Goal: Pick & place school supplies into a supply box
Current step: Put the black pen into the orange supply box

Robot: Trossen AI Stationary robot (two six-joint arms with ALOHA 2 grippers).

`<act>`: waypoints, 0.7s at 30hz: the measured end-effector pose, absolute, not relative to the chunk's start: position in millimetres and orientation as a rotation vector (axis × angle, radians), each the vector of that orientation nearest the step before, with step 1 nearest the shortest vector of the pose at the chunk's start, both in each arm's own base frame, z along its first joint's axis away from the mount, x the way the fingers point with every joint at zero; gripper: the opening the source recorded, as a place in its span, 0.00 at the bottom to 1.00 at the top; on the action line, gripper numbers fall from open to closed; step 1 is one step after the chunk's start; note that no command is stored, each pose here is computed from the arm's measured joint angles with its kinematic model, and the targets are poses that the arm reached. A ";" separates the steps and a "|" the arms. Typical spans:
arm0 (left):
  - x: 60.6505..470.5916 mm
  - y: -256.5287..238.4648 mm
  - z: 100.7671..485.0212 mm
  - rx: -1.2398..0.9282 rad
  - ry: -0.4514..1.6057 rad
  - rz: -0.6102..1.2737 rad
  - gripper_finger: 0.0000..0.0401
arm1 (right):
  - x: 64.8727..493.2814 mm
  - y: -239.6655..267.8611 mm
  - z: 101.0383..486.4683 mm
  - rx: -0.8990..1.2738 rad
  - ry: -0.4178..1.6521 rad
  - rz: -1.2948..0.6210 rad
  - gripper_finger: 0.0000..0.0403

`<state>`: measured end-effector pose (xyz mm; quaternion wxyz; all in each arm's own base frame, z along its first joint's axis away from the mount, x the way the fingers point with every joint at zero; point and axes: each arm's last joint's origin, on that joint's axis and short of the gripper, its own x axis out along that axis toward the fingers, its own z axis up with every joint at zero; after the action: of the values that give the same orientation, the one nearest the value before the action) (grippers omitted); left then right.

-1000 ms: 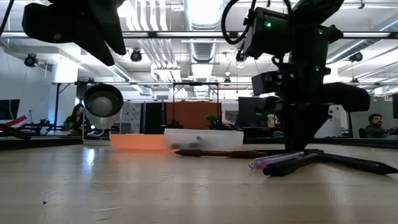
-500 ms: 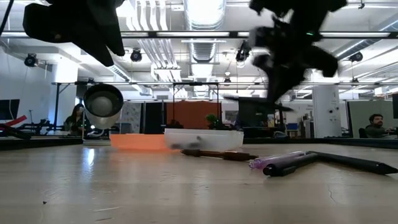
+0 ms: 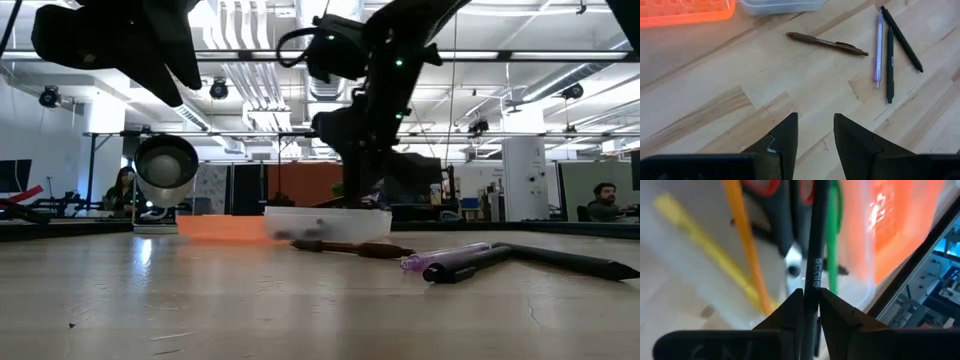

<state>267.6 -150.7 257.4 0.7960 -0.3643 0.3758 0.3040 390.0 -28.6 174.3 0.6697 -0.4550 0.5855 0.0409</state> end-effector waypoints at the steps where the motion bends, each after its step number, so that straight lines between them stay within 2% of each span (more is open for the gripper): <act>1: 267.6 -150.7 257.4 -0.784 0.807 0.654 0.27 | 393.7 -28.7 173.9 -1.022 1.317 0.084 0.13; 7: 267.7 -150.4 257.6 -0.781 0.796 0.660 0.27 | 399.0 -32.6 171.8 -0.910 1.309 0.013 0.22; 12: 267.3 -150.0 257.4 -0.772 0.799 0.662 0.27 | 384.6 -30.0 204.8 -0.787 1.237 -0.099 0.36; 15: 267.6 -149.2 257.3 -0.741 0.808 0.650 0.27 | 365.7 -24.0 226.6 -0.613 1.245 -0.166 0.44; 19: 267.8 -148.8 257.3 -0.669 0.829 0.616 0.27 | 330.7 -2.5 245.5 -0.363 1.305 0.059 0.50; 21: 267.9 -148.9 257.4 -0.635 0.838 0.598 0.27 | 314.2 14.7 241.9 -0.358 1.335 0.145 0.50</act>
<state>267.9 -148.9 257.4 0.8225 -0.2985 0.3941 0.2812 314.2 14.7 241.9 0.7682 -0.1648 0.6151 0.0667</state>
